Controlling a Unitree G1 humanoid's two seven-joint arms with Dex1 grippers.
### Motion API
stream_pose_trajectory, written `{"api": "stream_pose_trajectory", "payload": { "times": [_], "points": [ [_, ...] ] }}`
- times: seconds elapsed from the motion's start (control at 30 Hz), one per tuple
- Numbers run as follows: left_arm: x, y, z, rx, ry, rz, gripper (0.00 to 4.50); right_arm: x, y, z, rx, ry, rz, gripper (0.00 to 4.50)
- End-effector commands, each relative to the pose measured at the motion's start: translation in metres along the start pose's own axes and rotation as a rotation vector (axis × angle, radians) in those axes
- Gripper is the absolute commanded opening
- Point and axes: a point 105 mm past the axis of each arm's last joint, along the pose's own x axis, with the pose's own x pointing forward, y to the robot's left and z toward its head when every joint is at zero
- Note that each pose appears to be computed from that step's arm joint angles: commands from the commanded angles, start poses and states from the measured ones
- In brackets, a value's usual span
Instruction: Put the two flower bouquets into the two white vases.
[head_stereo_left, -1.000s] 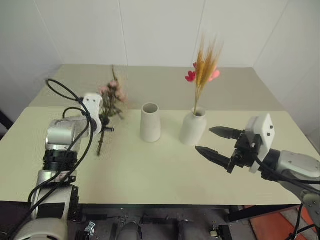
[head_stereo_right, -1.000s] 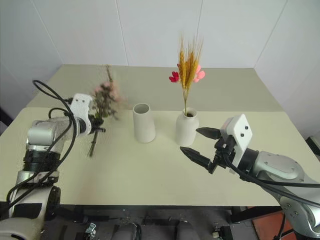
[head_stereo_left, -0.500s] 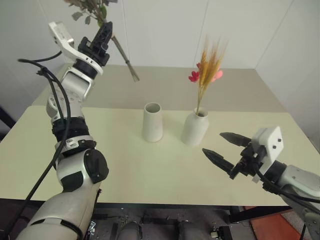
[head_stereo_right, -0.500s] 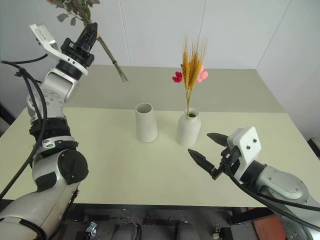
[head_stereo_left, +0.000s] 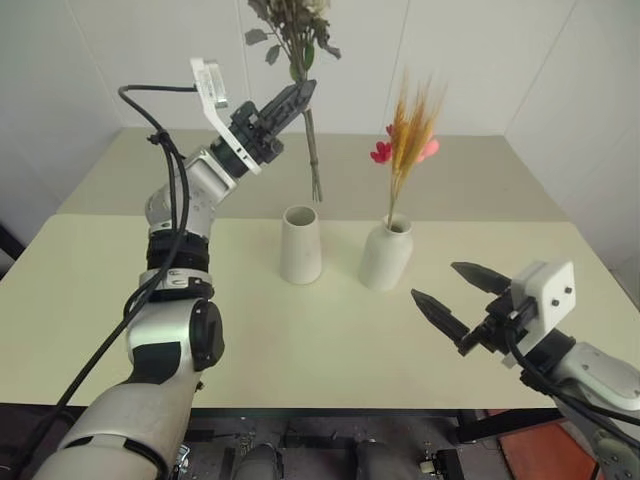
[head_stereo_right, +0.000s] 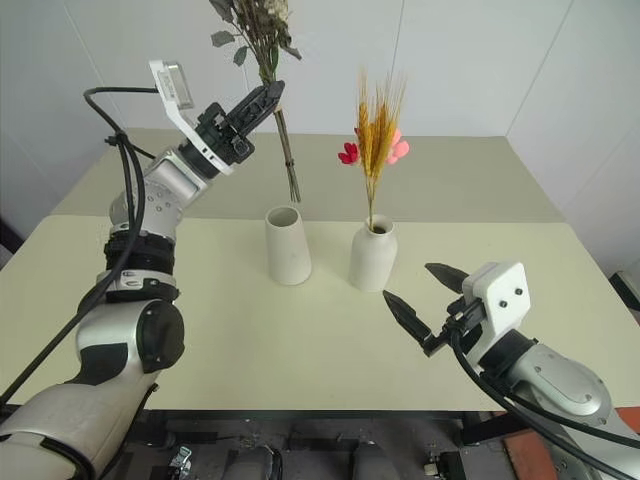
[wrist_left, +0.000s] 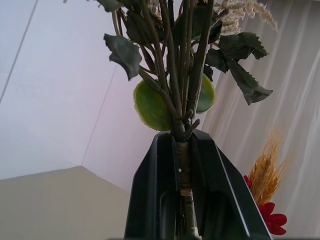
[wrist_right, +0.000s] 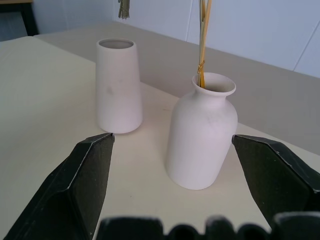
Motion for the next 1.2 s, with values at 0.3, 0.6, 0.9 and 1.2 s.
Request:
{"api": "stream_pose_trajectory", "payload": {
  "times": [0.3, 0.6, 0.9, 1.2],
  "points": [
    [-0.011, 0.002, -0.003, 0.151, 0.056, 0.003, 0.08, 0.001, 0.003, 0.01, -0.045, -0.051, 0.004, 4.49],
    [-0.013, 0.012, -0.017, 0.176, 0.032, 0.054, 0.08, 0.004, 0.002, 0.01, -0.046, -0.065, 0.007, 4.49],
    [-0.027, 0.008, -0.031, 0.182, 0.078, -0.001, 0.43, 0.003, -0.001, 0.01, -0.062, -0.063, -0.007, 4.49],
    [-0.076, -0.001, -0.042, 0.173, 0.232, -0.052, 3.43, 0.002, -0.002, 0.008, -0.06, -0.054, -0.005, 4.49]
  ]
}}
